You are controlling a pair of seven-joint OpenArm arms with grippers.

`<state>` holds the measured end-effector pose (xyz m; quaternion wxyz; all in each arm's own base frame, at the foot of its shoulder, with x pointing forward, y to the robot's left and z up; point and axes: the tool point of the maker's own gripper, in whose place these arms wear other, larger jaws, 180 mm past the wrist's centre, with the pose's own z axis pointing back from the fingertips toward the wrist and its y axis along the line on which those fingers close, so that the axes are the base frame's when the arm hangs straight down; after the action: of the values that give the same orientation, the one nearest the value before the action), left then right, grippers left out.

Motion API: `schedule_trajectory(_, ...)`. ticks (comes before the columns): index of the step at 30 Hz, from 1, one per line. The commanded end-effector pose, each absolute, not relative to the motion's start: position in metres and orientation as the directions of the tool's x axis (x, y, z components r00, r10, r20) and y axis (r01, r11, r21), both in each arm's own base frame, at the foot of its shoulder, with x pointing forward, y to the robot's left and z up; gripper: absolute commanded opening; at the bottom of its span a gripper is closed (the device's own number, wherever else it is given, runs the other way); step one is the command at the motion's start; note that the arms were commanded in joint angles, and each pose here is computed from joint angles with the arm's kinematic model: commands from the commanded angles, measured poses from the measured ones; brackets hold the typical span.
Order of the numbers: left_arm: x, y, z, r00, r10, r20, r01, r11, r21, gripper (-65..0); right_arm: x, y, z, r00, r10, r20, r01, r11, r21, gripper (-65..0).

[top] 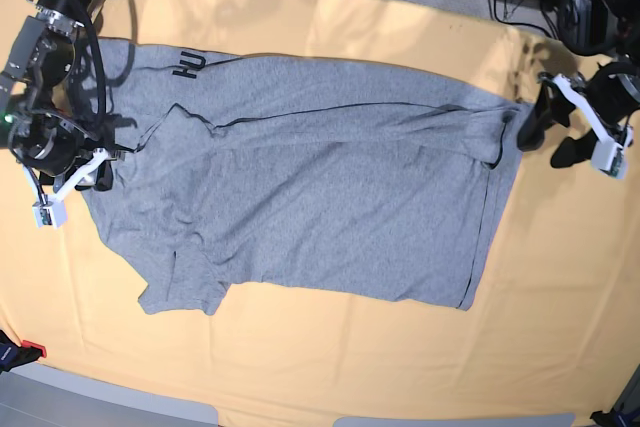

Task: Layout the t-shirt on the table in an organized manner, then fold the t-shirt properly
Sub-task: 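Release the right gripper and regrasp the shirt's shoulder edge, then release the left gripper and regrasp the folded side edge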

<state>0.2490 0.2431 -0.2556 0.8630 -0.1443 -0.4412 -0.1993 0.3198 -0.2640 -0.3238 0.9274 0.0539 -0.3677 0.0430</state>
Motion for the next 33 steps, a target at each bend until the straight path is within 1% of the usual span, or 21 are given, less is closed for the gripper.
schedule_trajectory(1,0.255,0.246,-0.239,0.484,-0.233,0.843,0.486,0.873,-0.038,-30.8,0.329,-0.266,-0.293,0.656,0.07,0.752,-0.161,0.986,0.048,-43.3)
schedule_trajectory(2,0.255,0.248,-0.236,0.479,-0.246,0.842,0.494,0.869,-0.027,-39.0,0.326,-0.261,-0.284,0.633,0.091,0.769,-0.208,0.977,0.056,-47.2)
schedule_trajectory(4,0.254,0.248,-0.232,0.47,-0.279,0.838,0.521,0.853,-0.009,-63.9,0.316,-0.25,-0.265,0.584,0.13,0.801,-0.306,0.95,0.069,-57.5)
schedule_trajectory(5,0.252,0.246,-0.23,0.466,-0.289,0.836,0.542,0.841,-0.011,-65.0,0.31,-0.244,-0.257,0.562,0.147,0.814,-0.354,0.932,0.075,-62.2)
schedule_trajectory(6,0.25,0.242,-0.228,0.459,-0.291,0.839,0.565,0.825,-0.023,-65.0,0.303,-0.24,-0.25,0.543,0.16,0.824,-0.395,0.915,0.083,-65.0)
schedule_trajectory(8,0.245,0.23,-0.221,0.453,-0.265,0.851,0.607,0.791,-0.077,-65.0,0.294,-0.231,-0.229,0.472,0.113,0.874,-0.449,0.884,0.128,-65.0)
schedule_trajectory(10,0.237,0.213,-0.212,0.439,-0.261,0.86,0.66,0.743,-0.111,-65.0,0.283,-0.228,-0.216,0.433,0.07,0.899,-0.48,0.861,0.165,-65.0)
schedule_trajectory(13,0.229,0.194,-0.204,0.397,-0.331,0.856,0.722,0.689,-0.068,-65.0,0.266,-0.236,-0.211,0.422,0.01,0.907,-0.475,0.854,0.212,-65.0)
schedule_trajectory(16,0.222,0.175,-0.2,0.352,-0.405,0.844,0.776,0.631,-0.021,-65.0,0.249,-0.252,-0.216,0.445,-0.024,0.895,-0.424,0.875,0.234,-65.0)
schedule_trajectory(18,0.218,0.168,-0.206,0.341,-0.462,0.819,0.798,0.603,0.009,-65.0,0.238,-0.262,-0.221,0.465,-0.035,0.884,-0.386,0.891,0.238,-65.0)
schedule_trajectory(22,0.223,0.17,-0.232,0.354,-0.56,0.749,0.802,0.593,0.065,-65.0,0.222,-0.276,-0.229,0.5,-0.047,0.865,-0.332,0.912,0.242,-65.0)
schedule_trajectory(27,0.228,0.173,-0.27,0.352,-0.665,0.659,0.812,0.567,0.139,-65.0,0.214,-0.278,-0.235,0.523,-0.05,0.851,-0.319,0.914,0.25,-65.0)
schedule_trajectory(30,0.232,0.174,-0.278,0.334,-0.691,0.641,0.811,0.557,0.178,-65.0,0.214,-0.278,-0.235,0.523,-0.05,0.851,-0.319,0.914,0.25,-65.0)
schedule_trajectory(33,0.242,0.177,-0.276,0.308,-0.685,0.66,0.792,0.569,0.221,-65.0,0.214,-0.278,-0.235,0.523,-0.051,0.851,-0.318,0.914,0.25,-65.0)
